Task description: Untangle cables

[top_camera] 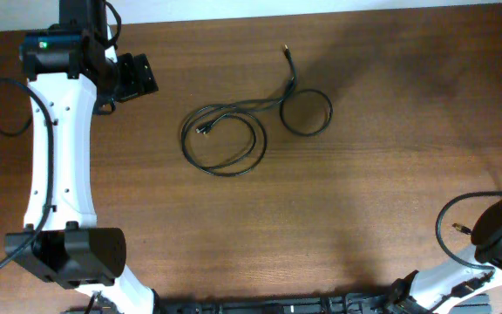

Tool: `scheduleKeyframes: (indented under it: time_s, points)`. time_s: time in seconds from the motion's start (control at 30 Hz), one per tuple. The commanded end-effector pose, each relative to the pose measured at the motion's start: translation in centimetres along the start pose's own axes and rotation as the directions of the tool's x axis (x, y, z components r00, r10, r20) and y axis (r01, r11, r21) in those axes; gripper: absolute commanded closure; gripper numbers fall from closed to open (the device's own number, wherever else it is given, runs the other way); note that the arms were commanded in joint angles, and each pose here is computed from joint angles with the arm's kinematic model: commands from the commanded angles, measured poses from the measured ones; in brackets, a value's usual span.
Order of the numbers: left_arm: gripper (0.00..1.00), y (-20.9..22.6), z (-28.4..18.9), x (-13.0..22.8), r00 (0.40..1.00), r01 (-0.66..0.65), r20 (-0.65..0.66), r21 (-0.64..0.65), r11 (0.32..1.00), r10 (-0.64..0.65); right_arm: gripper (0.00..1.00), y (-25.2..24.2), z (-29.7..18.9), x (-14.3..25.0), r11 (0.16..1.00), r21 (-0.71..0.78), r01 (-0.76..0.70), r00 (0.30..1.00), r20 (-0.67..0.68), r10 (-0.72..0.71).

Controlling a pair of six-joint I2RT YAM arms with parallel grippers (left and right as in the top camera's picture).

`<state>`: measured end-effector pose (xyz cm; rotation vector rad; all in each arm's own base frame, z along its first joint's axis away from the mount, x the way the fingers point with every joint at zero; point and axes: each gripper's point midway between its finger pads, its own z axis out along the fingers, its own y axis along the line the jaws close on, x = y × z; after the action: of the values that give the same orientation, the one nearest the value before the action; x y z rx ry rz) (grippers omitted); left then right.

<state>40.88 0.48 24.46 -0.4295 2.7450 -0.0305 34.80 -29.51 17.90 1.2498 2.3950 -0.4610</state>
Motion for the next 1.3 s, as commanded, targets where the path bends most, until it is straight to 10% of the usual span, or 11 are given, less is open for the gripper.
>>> scheduleKeyframes:
  time_s: [0.0, 0.17, 0.27, 0.8, 1.27]
  points:
    - [0.05, 0.1, -1.7, -0.4, 0.999, -0.011, 0.051, 0.001, 1.0, 0.011, 0.86, 4.6, 0.3, 0.7, 0.975, -0.214, 0.065, 0.996, -0.042, -0.076]
    - [0.04, 0.1, -1.7, -0.4, 0.999, -0.011, 0.05, 0.001, 1.0, 0.011, 0.36, 8.9, -0.4, 1.9, 0.896, -0.405, 0.182, 0.977, -0.029, -0.211]
    - [0.04, 0.1, -1.7, -0.4, 0.999, -0.011, 0.05, 0.001, 1.0, 0.011, 0.28, 10.5, -1.0, 2.4, 0.872, -0.447, 0.198, 0.972, -0.024, -0.233]
    - [0.04, -0.2, -0.3, -0.1, 1.0, -0.021, 0.013, -0.008, 1.0, 0.021, 0.22, 27.1, -11.0, 17.6, 0.407, -0.712, 0.571, 0.7, 0.163, -0.696]
    - [0.11, -0.2, 5.7, 2.2, 0.981, -0.038, -0.192, -0.046, 0.998, 0.029, 0.23, 31.4, -13.9, 33.0, 0.143, -0.711, 0.688, 0.423, 0.233, -0.876]
